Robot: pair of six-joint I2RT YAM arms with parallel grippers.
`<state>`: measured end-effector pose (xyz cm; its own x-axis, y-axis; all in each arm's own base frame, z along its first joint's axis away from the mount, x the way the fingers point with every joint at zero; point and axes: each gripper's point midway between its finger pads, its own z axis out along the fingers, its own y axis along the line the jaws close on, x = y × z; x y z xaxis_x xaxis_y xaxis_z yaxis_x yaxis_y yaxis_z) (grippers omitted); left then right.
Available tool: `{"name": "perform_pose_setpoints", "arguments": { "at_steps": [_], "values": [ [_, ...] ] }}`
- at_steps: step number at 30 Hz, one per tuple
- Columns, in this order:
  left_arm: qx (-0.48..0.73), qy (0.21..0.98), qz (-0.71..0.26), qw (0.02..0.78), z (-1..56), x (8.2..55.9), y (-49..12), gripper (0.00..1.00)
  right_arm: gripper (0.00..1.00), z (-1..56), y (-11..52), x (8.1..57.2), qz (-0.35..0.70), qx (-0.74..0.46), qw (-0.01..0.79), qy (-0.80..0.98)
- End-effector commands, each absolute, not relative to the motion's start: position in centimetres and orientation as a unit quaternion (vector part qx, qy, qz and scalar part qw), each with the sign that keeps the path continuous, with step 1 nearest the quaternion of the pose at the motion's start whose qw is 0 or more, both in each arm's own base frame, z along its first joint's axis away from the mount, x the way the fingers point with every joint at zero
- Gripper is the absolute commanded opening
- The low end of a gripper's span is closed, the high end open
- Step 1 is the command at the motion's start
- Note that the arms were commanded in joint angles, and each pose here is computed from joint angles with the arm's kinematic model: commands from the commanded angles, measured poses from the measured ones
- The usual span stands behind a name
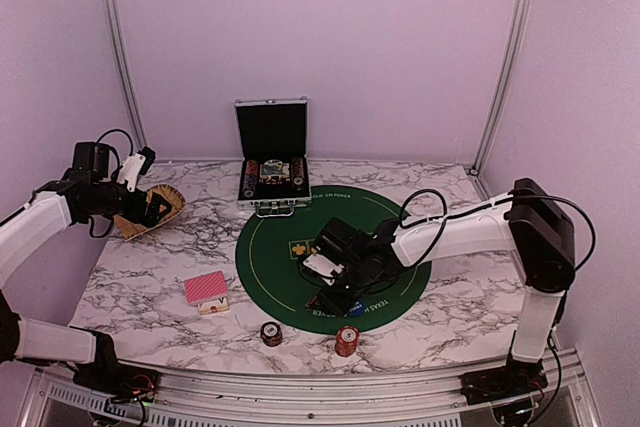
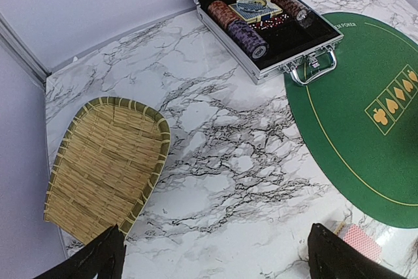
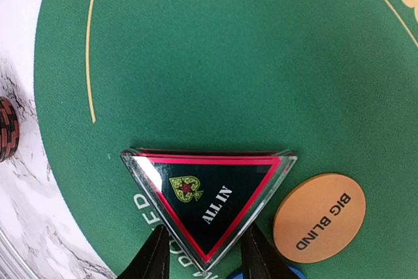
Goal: Distribute texas hold em gaming equipment
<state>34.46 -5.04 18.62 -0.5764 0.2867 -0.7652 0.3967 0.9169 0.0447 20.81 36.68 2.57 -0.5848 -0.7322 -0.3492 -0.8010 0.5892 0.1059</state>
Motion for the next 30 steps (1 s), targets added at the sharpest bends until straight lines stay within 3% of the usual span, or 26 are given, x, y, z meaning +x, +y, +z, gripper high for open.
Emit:
{"name": "perform_pose_setpoints", "arguments": {
  "at_steps": [1, 17, 30],
  "values": [
    [0.192, 0.882, -0.068, 0.424, 19.9, 34.2, -5.0, 0.99, 0.36, 1.7, 37.2, 20.4, 0.113, -0.451, 0.128, 0.876],
    [0.195, 0.883, -0.068, 0.421, 19.8, 34.0, -5.0, 0.99, 0.34, 2.1, 41.3, 23.5, 0.12, -0.437, 0.175, 0.874],
    [0.197, 0.885, -0.08, 0.415, 19.5, 33.8, -5.4, 0.99, 0.28, 2.7, 47.9, 29.1, 0.129, -0.407, 0.251, 0.868]
  ]
}}
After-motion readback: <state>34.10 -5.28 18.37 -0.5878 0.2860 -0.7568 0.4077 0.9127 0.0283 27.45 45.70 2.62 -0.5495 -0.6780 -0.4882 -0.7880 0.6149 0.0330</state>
